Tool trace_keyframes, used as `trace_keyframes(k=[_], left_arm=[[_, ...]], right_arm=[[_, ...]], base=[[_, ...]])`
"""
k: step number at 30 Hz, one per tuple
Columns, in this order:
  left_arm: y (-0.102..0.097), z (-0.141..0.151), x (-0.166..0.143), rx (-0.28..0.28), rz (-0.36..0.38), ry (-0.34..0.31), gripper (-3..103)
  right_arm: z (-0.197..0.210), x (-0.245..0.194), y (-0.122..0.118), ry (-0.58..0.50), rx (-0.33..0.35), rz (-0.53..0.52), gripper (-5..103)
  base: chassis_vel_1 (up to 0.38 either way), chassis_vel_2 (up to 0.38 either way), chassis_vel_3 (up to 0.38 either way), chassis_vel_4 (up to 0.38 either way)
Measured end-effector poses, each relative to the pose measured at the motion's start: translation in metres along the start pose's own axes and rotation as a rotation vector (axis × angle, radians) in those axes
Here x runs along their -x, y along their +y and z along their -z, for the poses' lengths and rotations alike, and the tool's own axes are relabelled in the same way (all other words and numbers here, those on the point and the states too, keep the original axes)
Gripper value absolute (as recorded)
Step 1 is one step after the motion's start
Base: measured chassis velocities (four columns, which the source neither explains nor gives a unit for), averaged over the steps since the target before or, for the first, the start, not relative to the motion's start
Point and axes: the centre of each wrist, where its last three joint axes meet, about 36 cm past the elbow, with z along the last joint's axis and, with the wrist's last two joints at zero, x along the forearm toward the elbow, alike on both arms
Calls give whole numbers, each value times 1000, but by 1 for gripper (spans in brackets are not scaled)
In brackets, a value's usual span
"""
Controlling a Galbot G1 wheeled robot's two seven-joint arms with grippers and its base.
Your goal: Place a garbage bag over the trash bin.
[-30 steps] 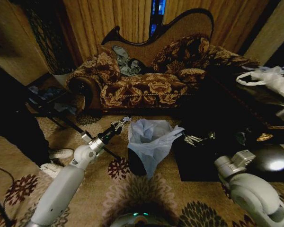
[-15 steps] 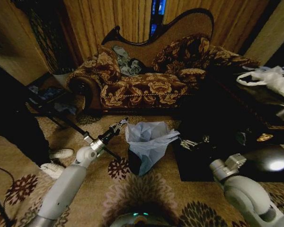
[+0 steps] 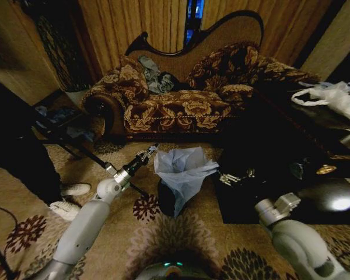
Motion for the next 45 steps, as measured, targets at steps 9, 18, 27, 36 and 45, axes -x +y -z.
trace_keyframes(k=[9,18,27,36,45], left_arm=[[2,4,0,14,5,-10,0],[1,4,2,10,7,-16,0],[3,5,-2,11,14,-20,0],[3,3,-2,-1,19,-34,0],[3,1,-2,-7,24,-40,0]], right_arm=[[-23,-4,3,77,-39,87,100],[-36,-22,-10,154,-163,338,100],[-30,-24,-25,219,-246,557,100],[-38,-19,-57,291,-434,690,100],[-36,-15,-61,259,-452,599,100]], base=[[0,0,0,0],[0,0,0,0],[0,0,0,0],[0,0,0,0],[0,0,0,0]])
